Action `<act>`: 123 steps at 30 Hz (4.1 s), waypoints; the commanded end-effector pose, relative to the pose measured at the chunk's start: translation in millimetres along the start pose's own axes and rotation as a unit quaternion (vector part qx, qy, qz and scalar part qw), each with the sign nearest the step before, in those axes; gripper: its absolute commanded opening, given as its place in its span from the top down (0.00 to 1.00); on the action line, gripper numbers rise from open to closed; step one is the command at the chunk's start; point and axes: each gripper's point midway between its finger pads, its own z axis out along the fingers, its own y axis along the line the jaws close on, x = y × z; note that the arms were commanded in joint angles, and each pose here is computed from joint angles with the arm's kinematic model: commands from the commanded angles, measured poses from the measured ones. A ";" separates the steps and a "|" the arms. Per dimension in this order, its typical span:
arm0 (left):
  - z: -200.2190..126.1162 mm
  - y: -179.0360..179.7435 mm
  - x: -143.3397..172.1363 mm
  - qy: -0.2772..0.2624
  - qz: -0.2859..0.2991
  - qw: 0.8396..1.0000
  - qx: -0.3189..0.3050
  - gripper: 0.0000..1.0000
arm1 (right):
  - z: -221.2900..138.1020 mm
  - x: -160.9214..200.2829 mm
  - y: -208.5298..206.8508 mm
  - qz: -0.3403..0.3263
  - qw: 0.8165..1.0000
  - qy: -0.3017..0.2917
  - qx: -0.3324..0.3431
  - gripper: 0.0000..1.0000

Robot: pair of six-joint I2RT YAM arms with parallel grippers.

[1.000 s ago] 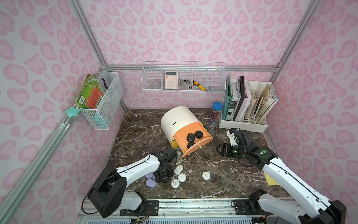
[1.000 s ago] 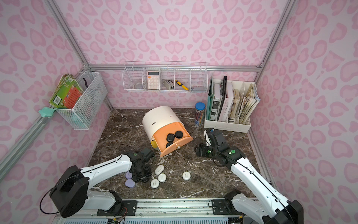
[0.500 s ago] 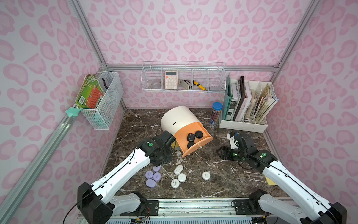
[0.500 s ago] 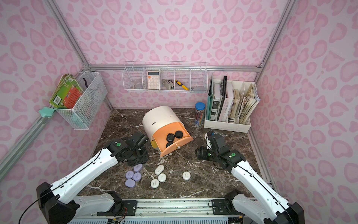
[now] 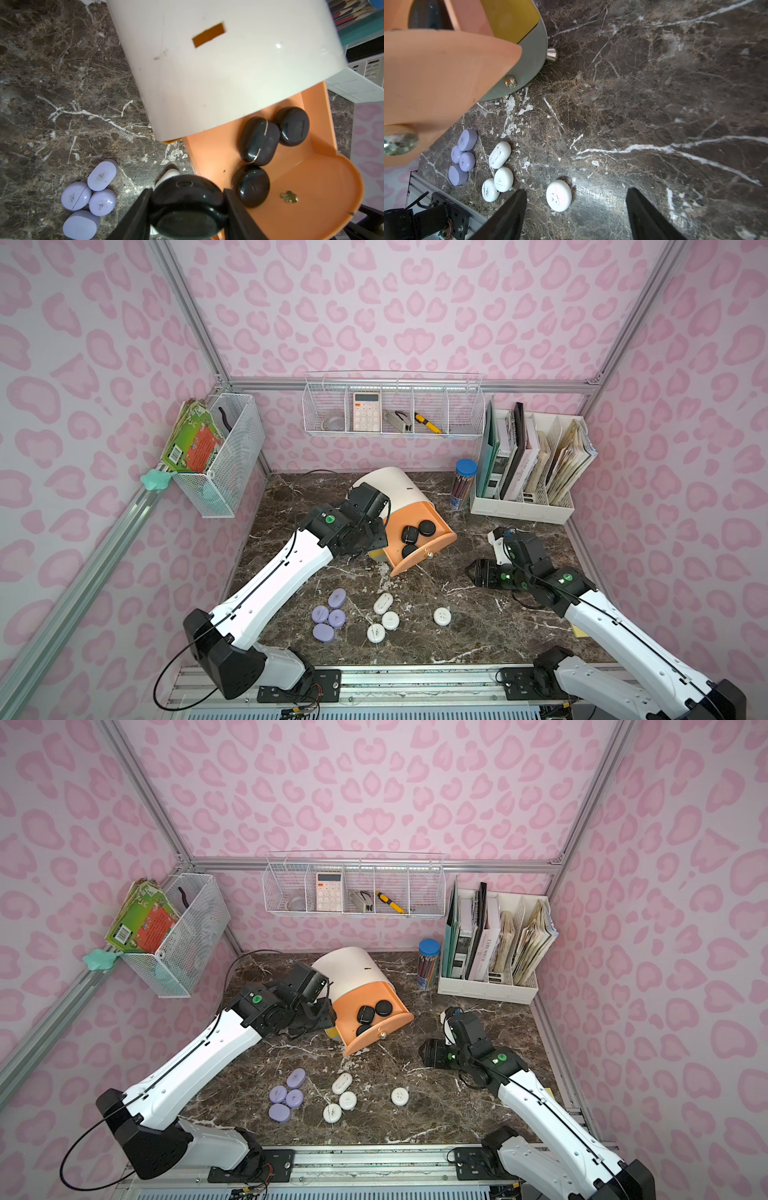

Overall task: Put the bluetooth earphones in the drawer according to color
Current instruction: Place the bluetooth earphone in the drawer, then close the drawer in the storage box.

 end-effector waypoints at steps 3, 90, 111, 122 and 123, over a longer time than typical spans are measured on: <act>9.9 -22.6 -12.3 0.001 0.022 0.999 0.024 0.79 | 0.3 -0.6 5.5 0.006 1.000 -0.009 -0.021 0.22; 81.9 74.3 -142.1 0.111 -0.103 0.987 0.053 0.12 | -4.3 -77.1 141.4 0.017 0.958 -0.117 -0.262 0.72; 92.6 75.9 -106.0 0.140 -0.099 0.983 0.066 0.15 | 34.8 -127.7 180.7 0.017 0.949 -0.140 -0.284 0.74; 86.0 70.8 -104.1 0.138 -0.096 0.983 0.077 0.15 | 53.0 -147.9 163.9 0.056 0.950 -0.172 -0.254 0.75; 84.7 69.8 -103.5 0.137 -0.096 0.983 0.079 0.15 | 54.4 -150.0 164.3 0.058 0.950 -0.173 -0.255 0.75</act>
